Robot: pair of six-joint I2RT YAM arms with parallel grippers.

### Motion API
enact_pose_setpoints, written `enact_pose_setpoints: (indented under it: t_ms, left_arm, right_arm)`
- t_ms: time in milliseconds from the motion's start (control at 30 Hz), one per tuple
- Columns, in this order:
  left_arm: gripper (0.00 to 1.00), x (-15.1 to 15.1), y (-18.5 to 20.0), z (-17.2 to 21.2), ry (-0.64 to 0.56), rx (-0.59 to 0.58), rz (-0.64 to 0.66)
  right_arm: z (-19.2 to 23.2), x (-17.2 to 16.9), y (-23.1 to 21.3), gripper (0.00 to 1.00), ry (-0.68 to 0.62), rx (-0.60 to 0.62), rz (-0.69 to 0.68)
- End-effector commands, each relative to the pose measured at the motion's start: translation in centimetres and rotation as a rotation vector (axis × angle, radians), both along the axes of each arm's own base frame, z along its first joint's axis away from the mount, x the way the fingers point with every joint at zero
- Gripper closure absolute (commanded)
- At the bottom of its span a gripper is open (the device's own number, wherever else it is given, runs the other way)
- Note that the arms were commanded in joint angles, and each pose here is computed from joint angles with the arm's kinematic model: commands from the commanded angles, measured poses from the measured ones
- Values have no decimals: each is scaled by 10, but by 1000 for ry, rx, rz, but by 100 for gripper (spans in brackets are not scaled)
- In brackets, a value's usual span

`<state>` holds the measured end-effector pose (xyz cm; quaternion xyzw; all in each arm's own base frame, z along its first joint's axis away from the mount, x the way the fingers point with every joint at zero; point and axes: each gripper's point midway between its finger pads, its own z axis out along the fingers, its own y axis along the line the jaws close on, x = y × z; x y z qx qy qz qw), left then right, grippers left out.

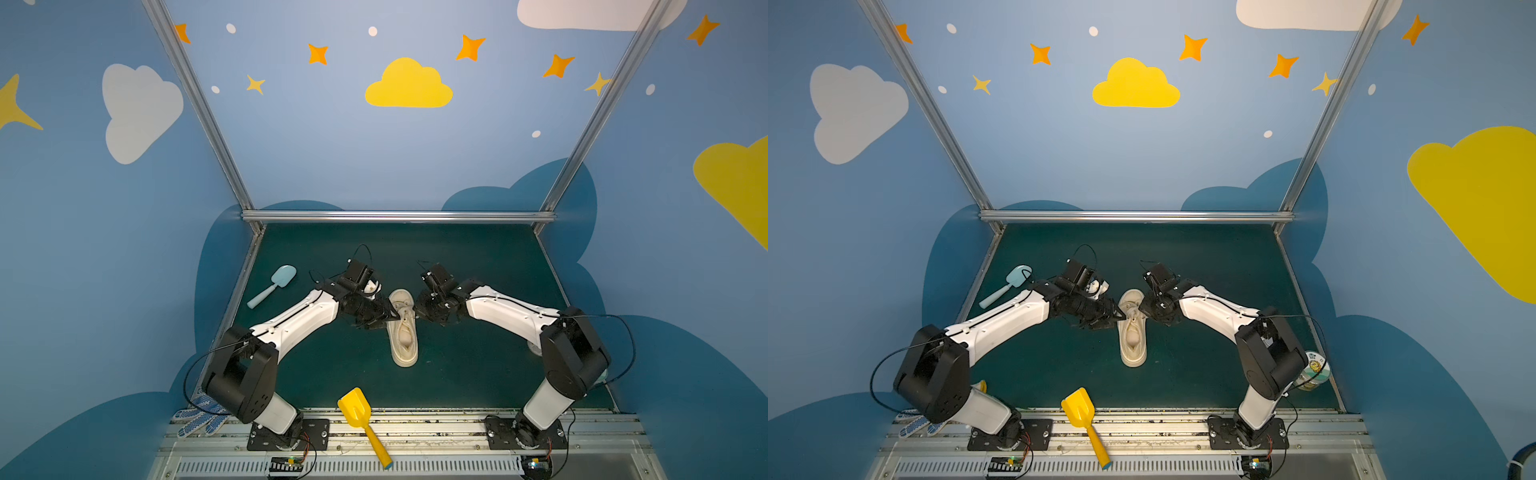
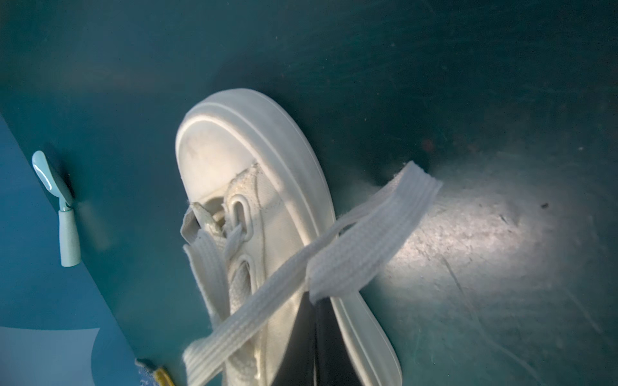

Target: Tie the shoes

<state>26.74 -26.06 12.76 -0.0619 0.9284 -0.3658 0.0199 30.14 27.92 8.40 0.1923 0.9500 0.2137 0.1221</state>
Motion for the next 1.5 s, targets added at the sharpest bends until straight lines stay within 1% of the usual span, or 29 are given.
enact_pose_setpoints:
  t_ms: [0, 100, 267, 800, 1467]
  left_arm:
    - [48, -3, 1, 8, -12, -26, 4]
    - [48, -4, 2, 8, -13, -26, 7]
    - [48, -3, 3, 8, -13, -26, 14]
    - [48, -5, 4, 3, -3, -31, 25]
    - [48, -6, 8, 1, -3, -33, 40]
  right_arm:
    - [-1, 8, -2, 100, -58, -36, -17]
    - [-2, 10, -4, 100, -75, -69, -30]
    - [-5, 15, -3, 100, -82, -89, -43]
    - [5, 25, 12, 100, -144, -48, -35]
    - [10, 30, 25, 100, -169, -32, -7]
